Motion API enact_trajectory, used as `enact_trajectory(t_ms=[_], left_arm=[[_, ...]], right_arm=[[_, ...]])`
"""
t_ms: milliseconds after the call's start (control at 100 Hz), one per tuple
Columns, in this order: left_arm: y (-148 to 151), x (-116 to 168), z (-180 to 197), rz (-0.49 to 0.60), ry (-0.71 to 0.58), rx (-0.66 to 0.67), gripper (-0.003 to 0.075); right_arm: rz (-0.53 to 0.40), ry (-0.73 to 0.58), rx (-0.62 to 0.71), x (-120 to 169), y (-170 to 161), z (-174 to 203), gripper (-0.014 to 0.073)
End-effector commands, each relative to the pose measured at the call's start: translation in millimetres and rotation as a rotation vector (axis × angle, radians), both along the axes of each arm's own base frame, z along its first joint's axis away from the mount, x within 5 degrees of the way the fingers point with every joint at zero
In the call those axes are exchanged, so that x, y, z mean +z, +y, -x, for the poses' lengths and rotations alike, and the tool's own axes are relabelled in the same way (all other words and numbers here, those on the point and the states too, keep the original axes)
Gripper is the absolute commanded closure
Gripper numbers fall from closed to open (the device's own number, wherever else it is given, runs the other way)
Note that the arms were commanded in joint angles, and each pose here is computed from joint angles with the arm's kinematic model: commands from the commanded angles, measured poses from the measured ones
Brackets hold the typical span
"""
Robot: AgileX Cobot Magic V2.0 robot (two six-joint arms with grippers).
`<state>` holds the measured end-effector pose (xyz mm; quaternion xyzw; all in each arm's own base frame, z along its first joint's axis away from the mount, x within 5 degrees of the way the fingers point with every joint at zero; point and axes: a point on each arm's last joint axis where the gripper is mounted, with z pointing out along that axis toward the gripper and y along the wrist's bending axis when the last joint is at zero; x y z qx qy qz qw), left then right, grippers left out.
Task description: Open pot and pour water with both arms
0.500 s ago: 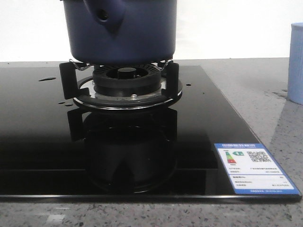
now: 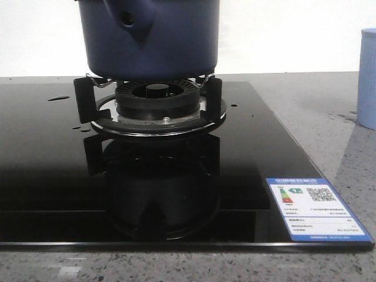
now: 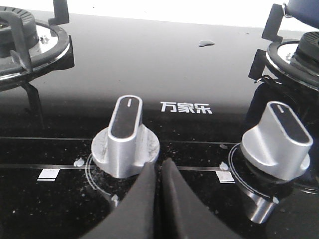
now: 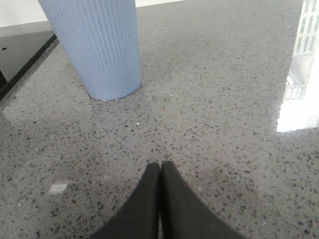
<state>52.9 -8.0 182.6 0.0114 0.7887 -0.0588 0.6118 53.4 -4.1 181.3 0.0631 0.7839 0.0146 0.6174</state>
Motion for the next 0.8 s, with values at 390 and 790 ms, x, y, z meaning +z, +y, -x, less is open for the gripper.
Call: enact_trajectory(t_ms=[390,790], left_arm=[[1,0,-1,0.067,-0.094,0.021,0.0739],[1,19,-2,0.961,-0.187,0.103,0.0739]], right_arm=[[-0.019,-0.249,0.018,15,2,-2,0.0664],[-0.277,-0.499,-0.003,36,0,0,0.0664]])
